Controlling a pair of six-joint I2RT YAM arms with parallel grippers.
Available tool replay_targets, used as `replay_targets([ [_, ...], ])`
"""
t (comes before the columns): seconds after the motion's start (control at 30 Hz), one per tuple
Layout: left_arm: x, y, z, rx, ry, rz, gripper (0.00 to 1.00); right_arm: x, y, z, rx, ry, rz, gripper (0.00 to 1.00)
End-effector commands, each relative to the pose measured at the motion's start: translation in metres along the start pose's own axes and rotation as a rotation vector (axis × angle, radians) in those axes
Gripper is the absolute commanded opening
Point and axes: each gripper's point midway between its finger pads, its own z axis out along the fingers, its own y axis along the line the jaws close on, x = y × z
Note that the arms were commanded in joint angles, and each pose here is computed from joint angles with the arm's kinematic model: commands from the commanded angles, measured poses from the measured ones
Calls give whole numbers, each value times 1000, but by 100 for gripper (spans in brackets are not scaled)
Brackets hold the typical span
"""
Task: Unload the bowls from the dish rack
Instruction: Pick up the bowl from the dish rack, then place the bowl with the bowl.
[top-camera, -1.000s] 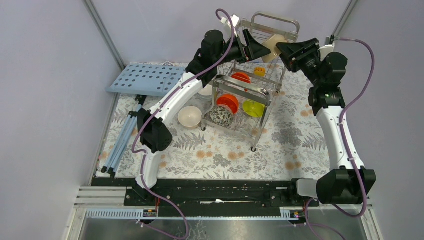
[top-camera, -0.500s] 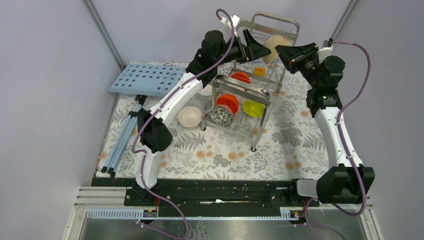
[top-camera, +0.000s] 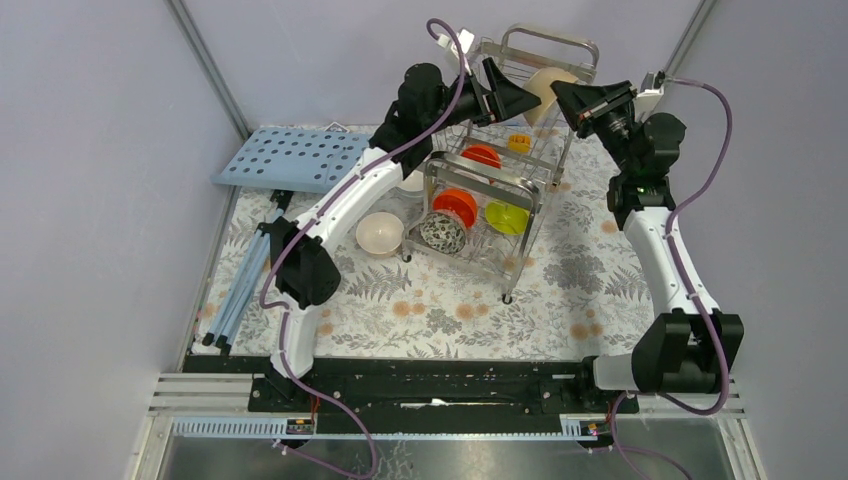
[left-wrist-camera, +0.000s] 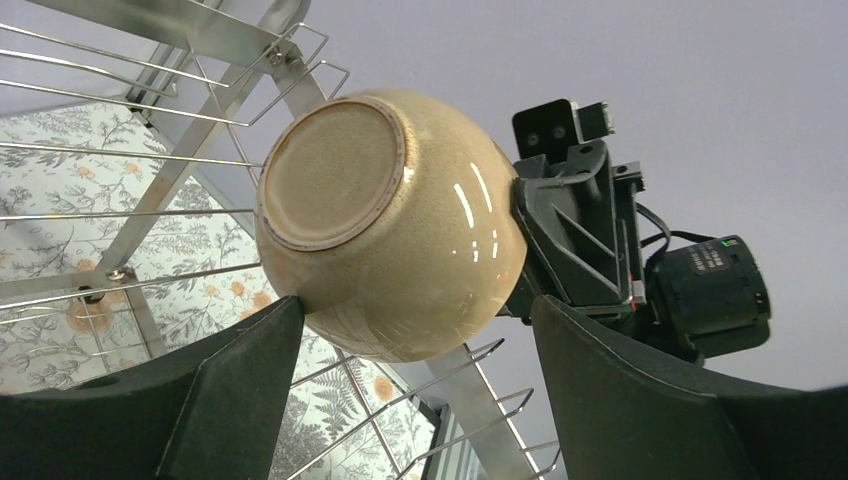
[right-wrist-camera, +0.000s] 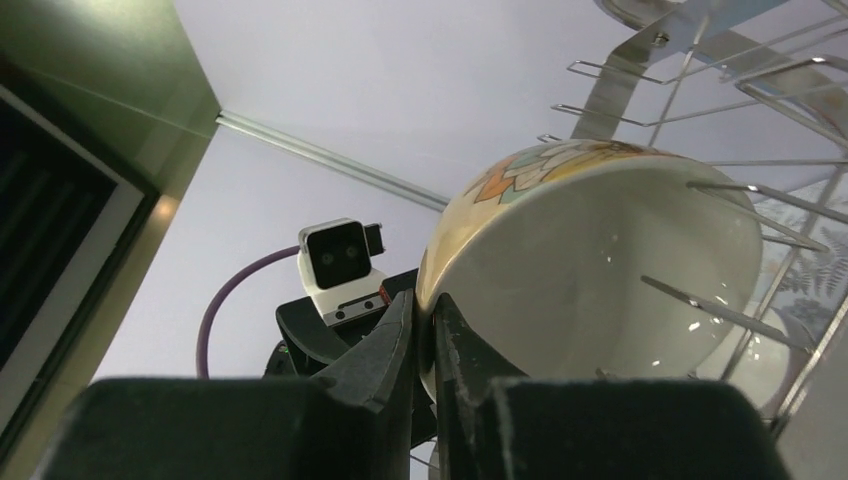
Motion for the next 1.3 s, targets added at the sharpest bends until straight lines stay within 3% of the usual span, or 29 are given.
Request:
replay_targets([
  [0.0, -36, -45, -24, 94, -91, 42, 89, 9, 49, 0, -222, 69, 1, 0],
  [0.23, -73, -76, -53, 158, -195, 69, 95, 4, 76, 9, -341, 100, 3, 0],
  [0.57, -79, -89, -70, 165, -215, 87, 98, -2, 105, 8, -451, 92, -21, 0],
  [0.83, -91, -114, -102, 177, -274, 92, 99, 4, 160, 0, -626, 123, -49, 0],
  [1.07, -96, -146, -164, 110, -404, 108, 99, 37, 222, -31, -722, 186, -228, 0],
  [1.27, -71, -134, -214, 9, -465, 4, 99, 70, 258, -77, -735, 235, -378, 0],
])
